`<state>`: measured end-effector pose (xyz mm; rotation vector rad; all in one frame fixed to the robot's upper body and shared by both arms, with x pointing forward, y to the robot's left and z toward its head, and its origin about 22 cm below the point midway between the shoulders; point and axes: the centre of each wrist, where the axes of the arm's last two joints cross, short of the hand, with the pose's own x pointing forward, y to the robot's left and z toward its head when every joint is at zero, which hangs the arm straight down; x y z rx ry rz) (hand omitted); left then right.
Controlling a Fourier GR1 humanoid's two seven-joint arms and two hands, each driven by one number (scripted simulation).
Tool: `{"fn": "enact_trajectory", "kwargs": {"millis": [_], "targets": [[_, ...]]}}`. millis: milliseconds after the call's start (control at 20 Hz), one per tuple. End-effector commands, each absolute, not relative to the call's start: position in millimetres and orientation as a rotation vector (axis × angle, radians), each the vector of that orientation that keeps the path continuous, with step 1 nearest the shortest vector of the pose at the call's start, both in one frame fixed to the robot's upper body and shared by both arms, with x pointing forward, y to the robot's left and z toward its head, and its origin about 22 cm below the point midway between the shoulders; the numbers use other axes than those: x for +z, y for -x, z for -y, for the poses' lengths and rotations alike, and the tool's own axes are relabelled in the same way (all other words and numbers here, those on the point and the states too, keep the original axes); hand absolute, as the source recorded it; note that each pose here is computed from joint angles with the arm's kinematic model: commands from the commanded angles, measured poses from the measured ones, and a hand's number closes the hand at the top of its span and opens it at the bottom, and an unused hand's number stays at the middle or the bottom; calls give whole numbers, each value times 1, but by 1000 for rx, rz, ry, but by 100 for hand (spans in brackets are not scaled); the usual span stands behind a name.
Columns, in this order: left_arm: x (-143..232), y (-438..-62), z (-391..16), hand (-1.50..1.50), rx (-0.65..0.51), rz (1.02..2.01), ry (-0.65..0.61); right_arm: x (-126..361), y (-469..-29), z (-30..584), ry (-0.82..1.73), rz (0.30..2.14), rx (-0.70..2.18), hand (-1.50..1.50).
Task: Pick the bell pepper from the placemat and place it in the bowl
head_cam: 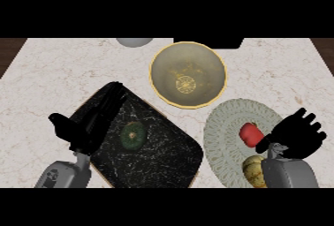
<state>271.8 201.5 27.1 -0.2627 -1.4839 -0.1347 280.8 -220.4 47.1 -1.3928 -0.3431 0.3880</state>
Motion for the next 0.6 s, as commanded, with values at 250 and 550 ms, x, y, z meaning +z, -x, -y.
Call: {"fn": "enact_trajectory", "kwargs": {"millis": [250, 550], "targets": [[14, -273, -201, 0, -123, 1477, 249, 19, -268, 227, 1422, 175, 308, -150], [20, -257, -203, 0, -129, 1478, 281, 14, -285, 241, 1412, 172, 298, -150]]}}
